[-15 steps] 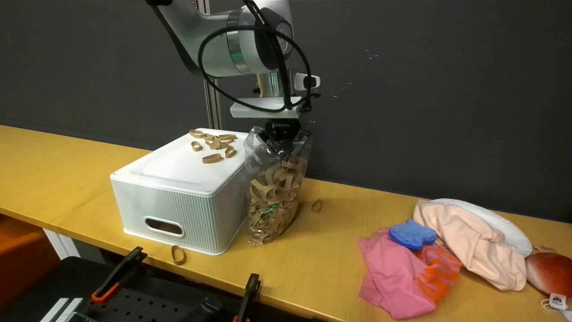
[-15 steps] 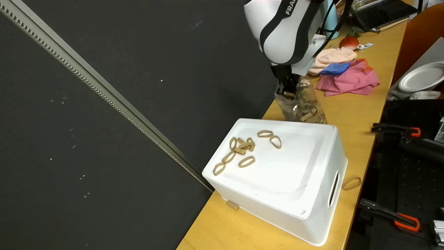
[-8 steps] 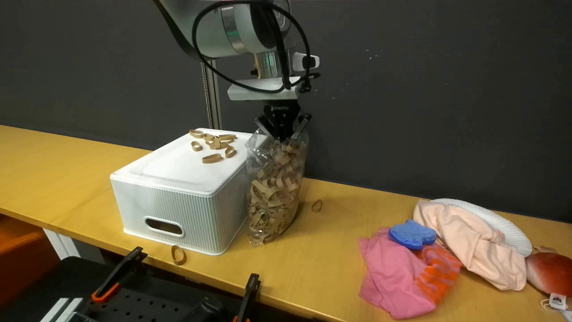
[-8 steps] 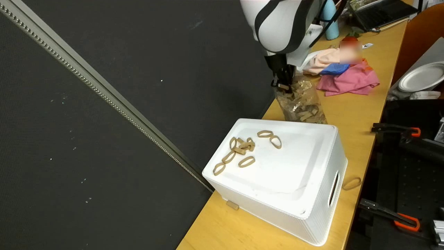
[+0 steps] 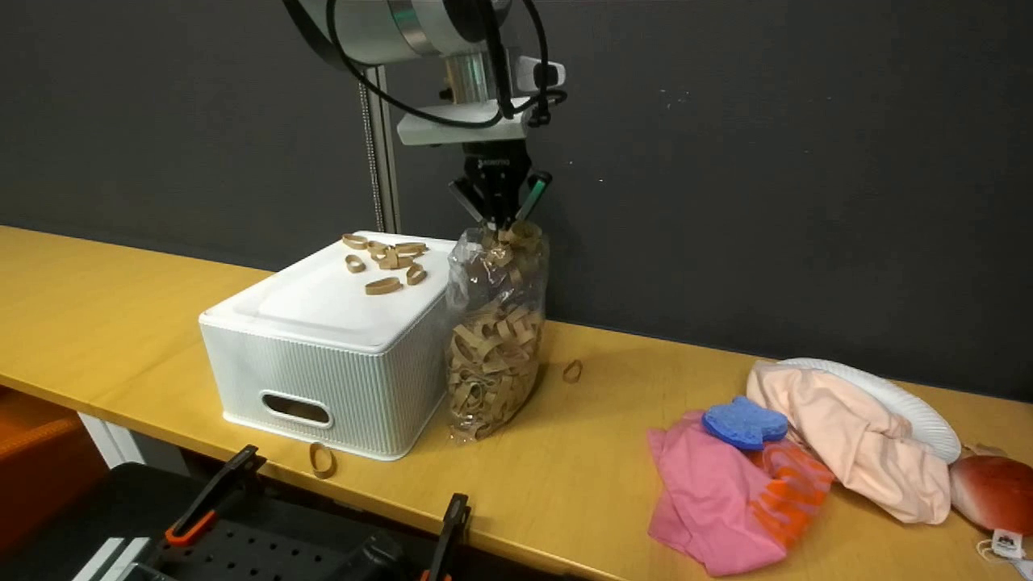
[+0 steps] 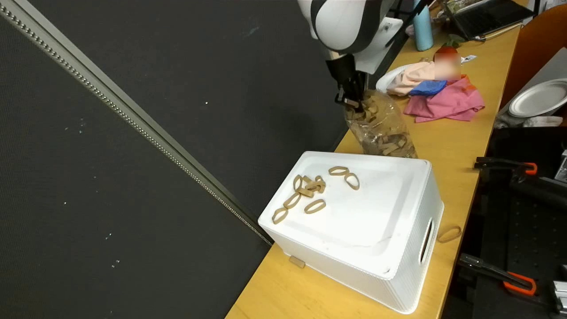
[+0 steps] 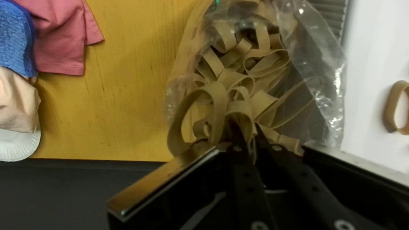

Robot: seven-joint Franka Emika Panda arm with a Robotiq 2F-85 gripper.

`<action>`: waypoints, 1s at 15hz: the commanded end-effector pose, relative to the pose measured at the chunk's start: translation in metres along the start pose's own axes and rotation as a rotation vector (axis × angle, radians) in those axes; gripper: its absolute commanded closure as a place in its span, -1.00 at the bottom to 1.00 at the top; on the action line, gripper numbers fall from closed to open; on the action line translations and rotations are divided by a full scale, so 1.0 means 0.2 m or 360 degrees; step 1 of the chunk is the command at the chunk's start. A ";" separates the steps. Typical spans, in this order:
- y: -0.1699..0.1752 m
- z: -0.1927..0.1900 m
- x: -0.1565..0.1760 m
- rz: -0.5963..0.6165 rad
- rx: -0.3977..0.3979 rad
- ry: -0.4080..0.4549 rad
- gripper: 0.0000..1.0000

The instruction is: Take the rubber bands out of the plastic bag

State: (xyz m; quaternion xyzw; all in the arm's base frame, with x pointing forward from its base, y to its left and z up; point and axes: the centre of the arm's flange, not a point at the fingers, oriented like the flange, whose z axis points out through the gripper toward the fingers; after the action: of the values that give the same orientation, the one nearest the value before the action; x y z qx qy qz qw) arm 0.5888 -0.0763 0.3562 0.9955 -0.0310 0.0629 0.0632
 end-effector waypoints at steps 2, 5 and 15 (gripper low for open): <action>-0.07 -0.17 0.10 -0.0025 -0.0028 0.0034 0.95; -0.15 -0.24 0.18 -0.0062 -0.0029 0.0046 0.95; -0.55 -0.39 0.32 -0.0246 -0.0046 0.0109 0.95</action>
State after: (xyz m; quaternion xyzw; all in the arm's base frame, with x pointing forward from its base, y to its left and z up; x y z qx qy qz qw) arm 0.6328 0.0166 0.4255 0.9922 0.0358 0.0957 0.0711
